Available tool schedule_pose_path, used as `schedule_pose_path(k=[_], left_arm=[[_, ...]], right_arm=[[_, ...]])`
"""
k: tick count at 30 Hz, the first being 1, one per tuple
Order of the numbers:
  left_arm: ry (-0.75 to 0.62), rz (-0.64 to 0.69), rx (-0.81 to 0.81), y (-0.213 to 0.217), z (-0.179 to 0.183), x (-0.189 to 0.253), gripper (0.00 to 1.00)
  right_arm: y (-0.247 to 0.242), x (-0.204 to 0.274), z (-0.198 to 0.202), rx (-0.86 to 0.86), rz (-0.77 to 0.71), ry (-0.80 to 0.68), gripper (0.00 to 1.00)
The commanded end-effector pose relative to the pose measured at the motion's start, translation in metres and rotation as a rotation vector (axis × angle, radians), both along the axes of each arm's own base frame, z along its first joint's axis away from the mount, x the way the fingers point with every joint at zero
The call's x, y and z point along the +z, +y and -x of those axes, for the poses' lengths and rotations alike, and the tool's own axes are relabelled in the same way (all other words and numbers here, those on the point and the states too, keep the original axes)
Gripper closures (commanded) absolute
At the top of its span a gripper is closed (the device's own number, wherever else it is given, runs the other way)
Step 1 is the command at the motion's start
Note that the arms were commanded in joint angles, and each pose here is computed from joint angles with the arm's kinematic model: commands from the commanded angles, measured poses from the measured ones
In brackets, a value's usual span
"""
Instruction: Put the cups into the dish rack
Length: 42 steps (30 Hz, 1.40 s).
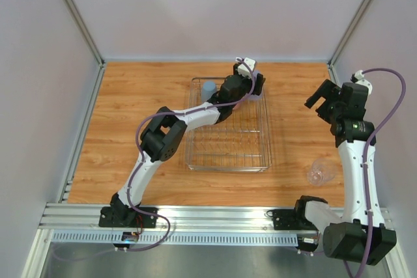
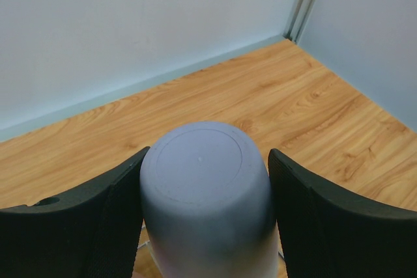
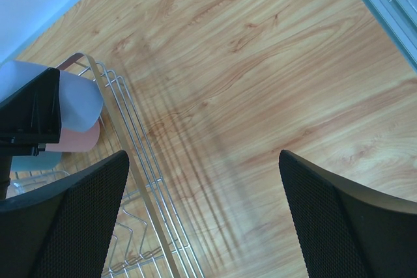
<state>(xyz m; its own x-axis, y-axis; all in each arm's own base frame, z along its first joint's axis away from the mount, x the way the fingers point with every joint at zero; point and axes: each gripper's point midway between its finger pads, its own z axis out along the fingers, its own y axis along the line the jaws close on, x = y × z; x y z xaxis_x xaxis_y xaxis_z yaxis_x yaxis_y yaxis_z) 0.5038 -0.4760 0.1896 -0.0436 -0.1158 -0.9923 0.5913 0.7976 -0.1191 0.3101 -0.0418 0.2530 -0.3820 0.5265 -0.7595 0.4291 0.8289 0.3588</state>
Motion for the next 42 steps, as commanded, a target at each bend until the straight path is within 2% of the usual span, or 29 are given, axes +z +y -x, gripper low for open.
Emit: schedule_pose_path(k=[1,16,22,26,29,34,35,36,42], left_arm=[[-0.121,0.040,-0.039,-0.008,0.005,0.030,0.46],[-0.095,-0.024,-0.079,-0.007,0.014,-0.013,0.44],[-0.119,-0.005,-0.077,-0.010,0.012,-0.009,0.43],[-0.129,-0.013,-0.082,-0.012,0.012,-0.006,0.37],[-0.136,-0.023,-0.084,-0.012,0.014,-0.006,0.26],[-0.133,-0.026,-0.089,-0.014,0.015,-0.008,0.16],[-0.133,-0.024,-0.091,-0.014,0.015,-0.007,0.08],[-0.135,-0.027,-0.093,-0.015,0.016,-0.008,0.05],[-0.142,-0.032,-0.090,-0.014,0.015,-0.003,0.05]], right_arm=[[-0.002,0.006,-0.007,0.009,0.019,-0.033,0.00],[0.000,-0.001,-0.008,0.020,0.011,-0.020,0.00],[0.003,-0.001,-0.009,0.029,0.009,-0.018,0.00],[0.003,-0.001,-0.010,0.032,0.015,-0.016,0.00],[0.004,0.000,-0.010,0.035,0.019,-0.017,0.00],[0.004,0.001,-0.010,0.038,0.021,-0.018,0.00],[0.004,0.001,-0.010,0.038,0.021,-0.018,0.00],[0.004,0.001,-0.010,0.038,0.024,-0.019,0.00],[0.004,0.001,-0.009,0.036,0.024,-0.018,0.00]])
